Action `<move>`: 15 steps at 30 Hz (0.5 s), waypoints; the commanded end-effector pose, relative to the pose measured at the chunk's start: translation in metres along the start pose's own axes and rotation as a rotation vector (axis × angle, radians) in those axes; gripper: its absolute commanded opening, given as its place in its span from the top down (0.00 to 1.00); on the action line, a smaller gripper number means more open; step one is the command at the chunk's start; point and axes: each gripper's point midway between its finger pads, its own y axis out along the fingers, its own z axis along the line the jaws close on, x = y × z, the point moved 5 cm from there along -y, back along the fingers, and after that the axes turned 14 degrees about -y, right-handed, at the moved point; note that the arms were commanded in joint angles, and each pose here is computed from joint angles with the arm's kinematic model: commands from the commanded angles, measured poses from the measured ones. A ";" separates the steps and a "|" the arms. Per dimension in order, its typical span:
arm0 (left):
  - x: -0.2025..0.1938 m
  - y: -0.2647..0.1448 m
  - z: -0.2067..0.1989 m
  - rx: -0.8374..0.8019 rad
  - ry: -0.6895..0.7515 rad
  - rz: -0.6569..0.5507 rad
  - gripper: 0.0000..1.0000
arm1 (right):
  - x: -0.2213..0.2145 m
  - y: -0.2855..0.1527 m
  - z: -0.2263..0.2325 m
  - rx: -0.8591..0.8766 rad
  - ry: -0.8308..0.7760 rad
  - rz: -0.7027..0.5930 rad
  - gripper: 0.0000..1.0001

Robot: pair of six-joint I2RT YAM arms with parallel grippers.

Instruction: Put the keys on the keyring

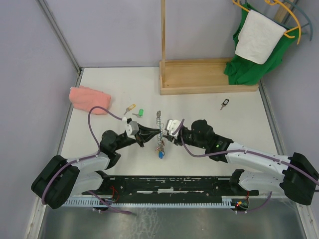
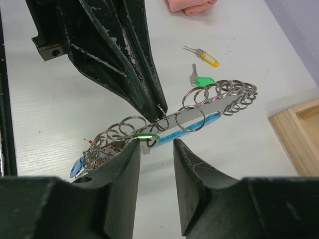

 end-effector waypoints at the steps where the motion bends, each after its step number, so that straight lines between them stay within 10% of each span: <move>1: 0.029 0.007 -0.007 -0.039 0.064 -0.115 0.97 | 0.016 0.005 -0.011 -0.049 0.049 -0.057 0.60; 15: 0.027 0.009 -0.007 -0.057 0.059 -0.109 0.97 | 0.019 0.008 -0.013 -0.055 0.054 -0.085 0.69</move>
